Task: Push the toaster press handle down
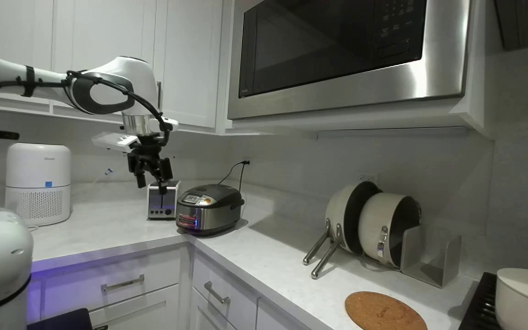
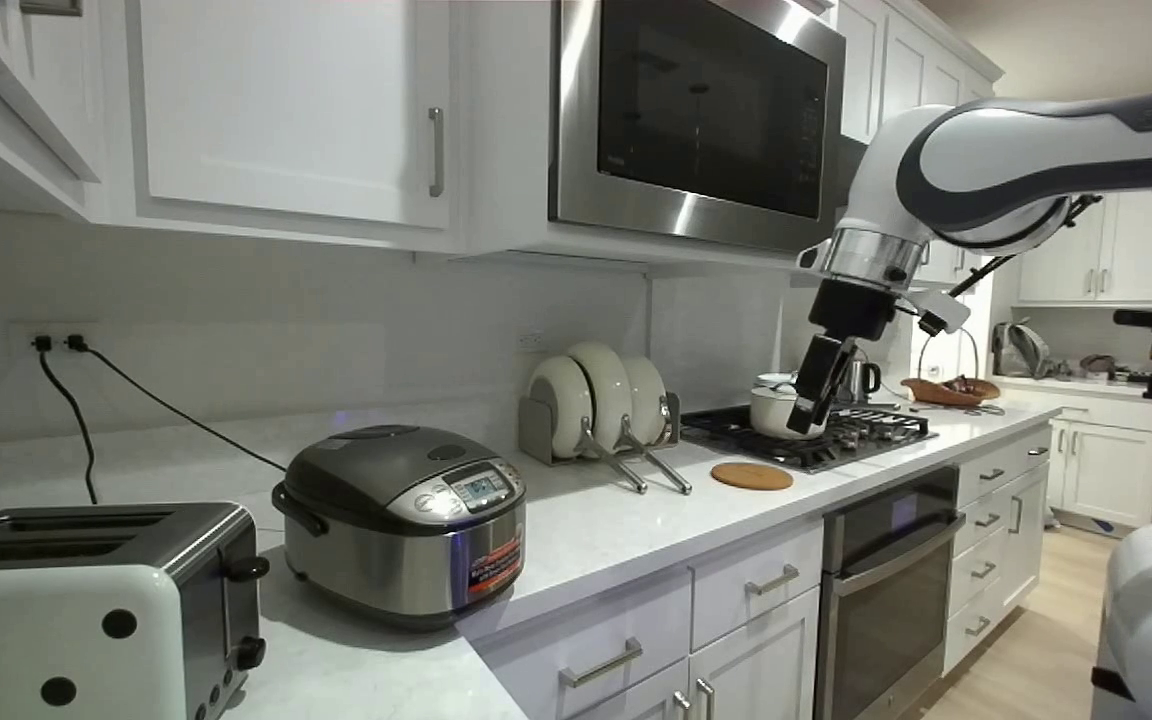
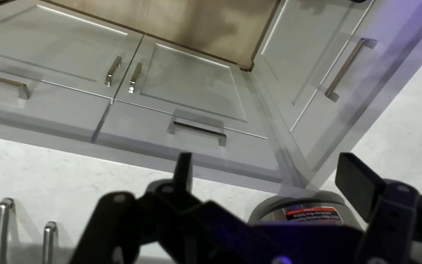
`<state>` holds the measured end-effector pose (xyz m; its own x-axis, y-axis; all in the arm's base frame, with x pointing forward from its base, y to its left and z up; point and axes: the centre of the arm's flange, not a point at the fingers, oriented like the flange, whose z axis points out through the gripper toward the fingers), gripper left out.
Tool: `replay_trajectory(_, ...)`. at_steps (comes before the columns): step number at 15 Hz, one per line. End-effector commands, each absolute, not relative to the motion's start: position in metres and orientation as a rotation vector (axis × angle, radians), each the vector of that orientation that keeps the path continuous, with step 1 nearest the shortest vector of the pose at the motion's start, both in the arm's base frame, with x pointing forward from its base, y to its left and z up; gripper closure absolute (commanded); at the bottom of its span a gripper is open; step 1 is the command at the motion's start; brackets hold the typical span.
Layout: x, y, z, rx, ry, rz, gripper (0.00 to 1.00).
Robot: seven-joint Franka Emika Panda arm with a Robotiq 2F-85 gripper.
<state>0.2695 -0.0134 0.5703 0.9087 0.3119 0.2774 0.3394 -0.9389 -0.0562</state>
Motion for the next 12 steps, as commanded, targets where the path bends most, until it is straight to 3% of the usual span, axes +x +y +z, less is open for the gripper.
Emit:
replay_trajectory(1, 0.256, 0.019, 0.565, -2.877, -0.620, -0.450, 0.00)
replay_trajectory(12, 0.249, 0.123, 0.552, -2.754, -0.831, -0.528, 0.00)
